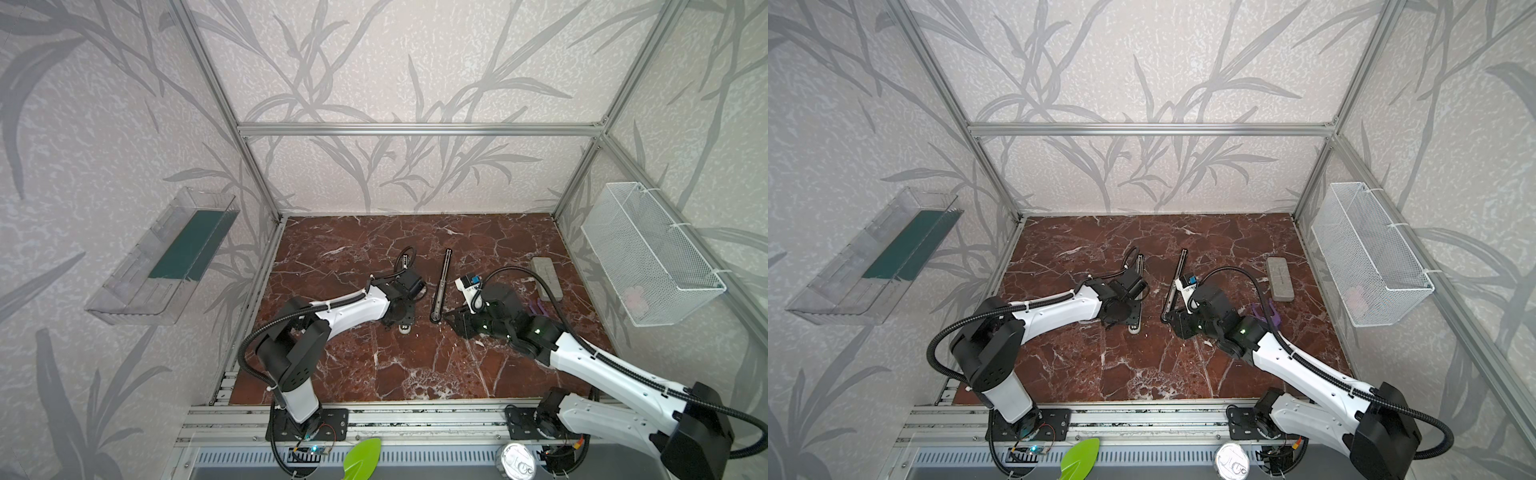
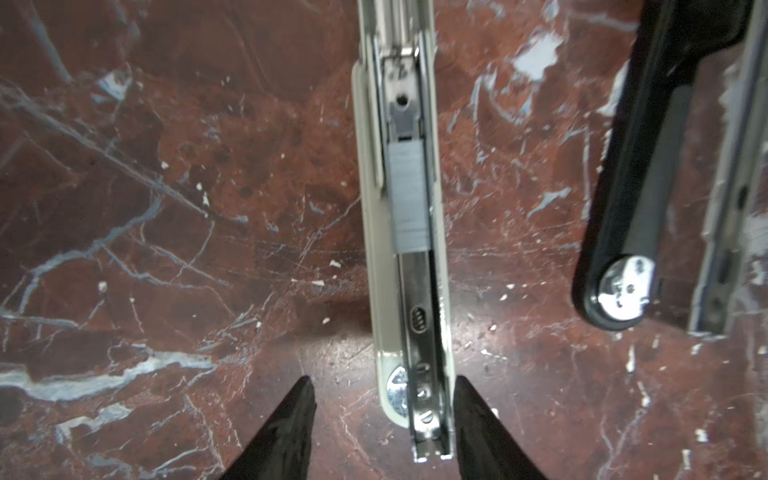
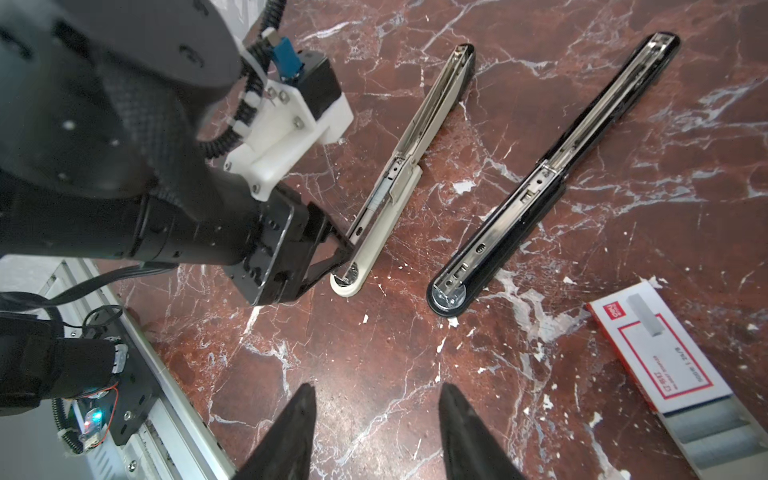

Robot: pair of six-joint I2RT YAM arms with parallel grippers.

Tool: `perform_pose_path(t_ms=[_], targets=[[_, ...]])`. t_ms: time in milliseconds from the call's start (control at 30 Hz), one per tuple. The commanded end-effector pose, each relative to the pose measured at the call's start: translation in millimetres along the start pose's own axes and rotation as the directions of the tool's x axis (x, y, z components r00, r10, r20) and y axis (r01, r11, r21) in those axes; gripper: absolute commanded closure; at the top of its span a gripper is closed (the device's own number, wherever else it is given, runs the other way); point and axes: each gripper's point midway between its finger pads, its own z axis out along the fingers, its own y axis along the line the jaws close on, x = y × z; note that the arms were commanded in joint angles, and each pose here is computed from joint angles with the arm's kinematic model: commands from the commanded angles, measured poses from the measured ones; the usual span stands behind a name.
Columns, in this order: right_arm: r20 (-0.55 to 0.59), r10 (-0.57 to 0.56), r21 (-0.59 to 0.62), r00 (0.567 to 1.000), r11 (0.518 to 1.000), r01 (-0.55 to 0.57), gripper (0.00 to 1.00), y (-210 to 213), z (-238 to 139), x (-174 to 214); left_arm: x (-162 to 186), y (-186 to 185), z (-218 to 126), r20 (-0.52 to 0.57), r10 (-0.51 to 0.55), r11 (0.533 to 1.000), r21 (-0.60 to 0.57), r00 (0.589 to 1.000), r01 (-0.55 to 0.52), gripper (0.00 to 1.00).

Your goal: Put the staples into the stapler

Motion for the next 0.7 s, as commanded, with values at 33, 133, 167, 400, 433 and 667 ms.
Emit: perform_pose_path(t_ms=[33, 133, 167, 400, 433, 667], targets=[[0.034, 0.001, -0.021, 0.999, 1.000, -0.001, 0.50, 7, 3, -23, 17, 20, 4, -0.026, -0.019, 0.998, -0.066, 0.999, 0.018, 0.47], [0.029, -0.002, -0.028, 1.000, 1.000, 0.003, 0.50, 9, 9, -28, 21, 32, 1, -0.018, -0.026, 0.995, -0.102, 0.999, 0.024, 0.48], [0.026, -0.001, -0.028, 1.000, 1.000, 0.002, 0.50, 8, 12, -28, 22, 39, 0, -0.011, -0.033, 0.991, -0.129, 0.999, 0.031, 0.49], [-0.056, 0.052, 0.009, 0.997, 0.999, -0.052, 0.52, -4, 42, -30, 13, 84, -6, 0.030, -0.096, 0.975, -0.201, 0.995, 0.100, 0.49], [-0.067, 0.057, 0.020, 0.996, 0.998, -0.056, 0.52, -7, 45, -31, 11, 90, -7, 0.033, -0.107, 0.972, -0.209, 0.994, 0.111, 0.49], [-0.081, 0.111, 0.052, 0.990, 0.993, -0.107, 0.52, -22, 52, -45, -14, 82, -32, 0.109, -0.074, 0.986, -0.142, 0.991, 0.089, 0.49]])
